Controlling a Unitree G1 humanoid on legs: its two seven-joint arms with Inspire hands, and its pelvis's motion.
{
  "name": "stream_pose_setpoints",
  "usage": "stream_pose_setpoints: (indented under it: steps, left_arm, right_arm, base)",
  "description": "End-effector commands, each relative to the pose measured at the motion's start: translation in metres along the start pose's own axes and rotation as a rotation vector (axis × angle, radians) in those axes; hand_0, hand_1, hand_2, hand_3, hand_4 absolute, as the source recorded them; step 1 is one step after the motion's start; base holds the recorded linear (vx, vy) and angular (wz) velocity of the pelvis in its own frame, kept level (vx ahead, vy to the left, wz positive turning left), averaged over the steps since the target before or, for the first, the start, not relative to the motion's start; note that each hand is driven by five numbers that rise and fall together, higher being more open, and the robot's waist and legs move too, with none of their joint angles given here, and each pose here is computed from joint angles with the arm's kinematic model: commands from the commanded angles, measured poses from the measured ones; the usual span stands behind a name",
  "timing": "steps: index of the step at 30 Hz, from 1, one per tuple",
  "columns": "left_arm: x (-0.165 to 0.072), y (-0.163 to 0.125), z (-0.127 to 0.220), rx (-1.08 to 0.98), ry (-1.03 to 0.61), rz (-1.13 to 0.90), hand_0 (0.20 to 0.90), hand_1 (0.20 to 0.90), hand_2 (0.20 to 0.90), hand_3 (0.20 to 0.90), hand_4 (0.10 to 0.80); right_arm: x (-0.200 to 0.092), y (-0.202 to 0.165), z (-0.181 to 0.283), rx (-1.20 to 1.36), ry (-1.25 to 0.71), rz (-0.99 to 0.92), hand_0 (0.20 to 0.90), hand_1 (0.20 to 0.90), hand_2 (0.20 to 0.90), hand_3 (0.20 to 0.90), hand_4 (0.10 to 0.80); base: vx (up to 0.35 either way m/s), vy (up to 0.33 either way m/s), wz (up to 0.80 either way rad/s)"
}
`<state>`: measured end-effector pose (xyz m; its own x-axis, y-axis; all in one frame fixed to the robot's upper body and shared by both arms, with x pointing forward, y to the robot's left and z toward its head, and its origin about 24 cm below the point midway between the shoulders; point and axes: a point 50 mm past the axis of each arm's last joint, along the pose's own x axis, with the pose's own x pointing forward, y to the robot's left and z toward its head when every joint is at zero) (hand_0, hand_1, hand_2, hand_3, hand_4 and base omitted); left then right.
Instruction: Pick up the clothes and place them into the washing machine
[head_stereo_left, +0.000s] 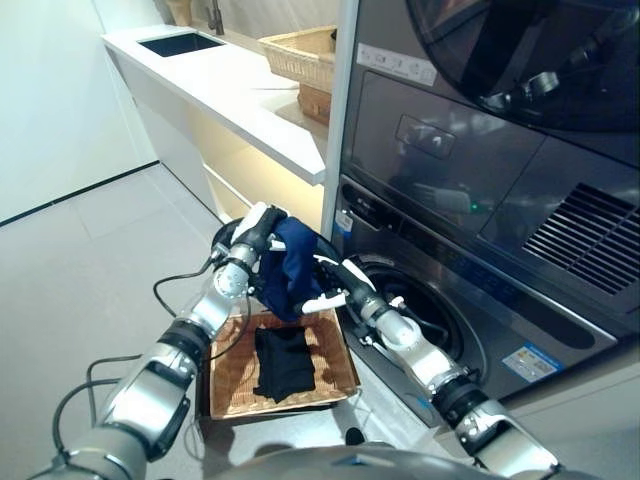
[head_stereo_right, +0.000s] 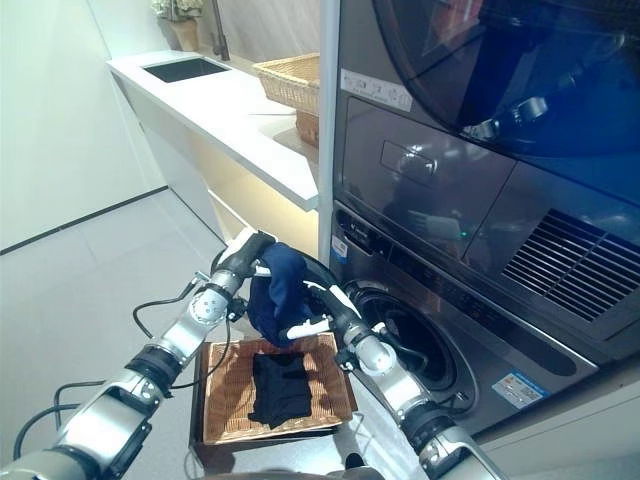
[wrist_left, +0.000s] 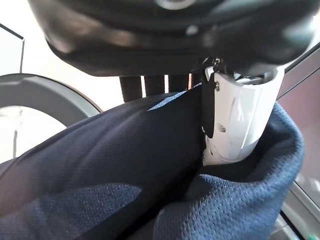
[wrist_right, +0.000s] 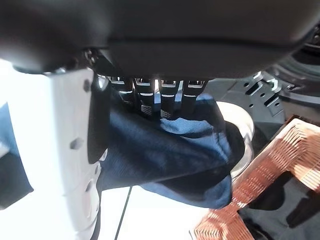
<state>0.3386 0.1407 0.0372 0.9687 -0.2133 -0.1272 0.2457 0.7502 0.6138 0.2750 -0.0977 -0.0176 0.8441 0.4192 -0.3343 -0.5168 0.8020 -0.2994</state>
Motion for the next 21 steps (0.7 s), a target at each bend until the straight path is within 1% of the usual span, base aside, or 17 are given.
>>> stream_pose_setpoints:
  steps: [1,10,21]
  left_arm:
    - [0.022,0.016,0.077,-0.003,-0.286,0.047,0.2,0.2,0.2,0.2,0.3]
    - [0.019,0.0,0.085,-0.052,-0.318,-0.01,0.2,0.2,0.2,0.2,0.3]
    - [0.012,-0.018,0.097,-0.115,-0.372,-0.088,0.2,0.2,0.2,0.2,0.3]
  right_arm:
    - [0.022,-0.013,0.053,0.025,-0.197,-0.033,0.9,0.9,0.9,0.9,0.8]
    - [0.029,-0.006,0.062,0.029,-0.203,-0.011,0.9,0.9,0.9,0.9,0.8]
    - [0.033,-0.008,0.062,0.057,-0.191,-0.026,0.9,0.9,0.9,0.9,0.8]
  base:
    - [0.0,0.0,0.0]
    - [0.0,0.0,0.0]
    - [0.0,0.0,0.0]
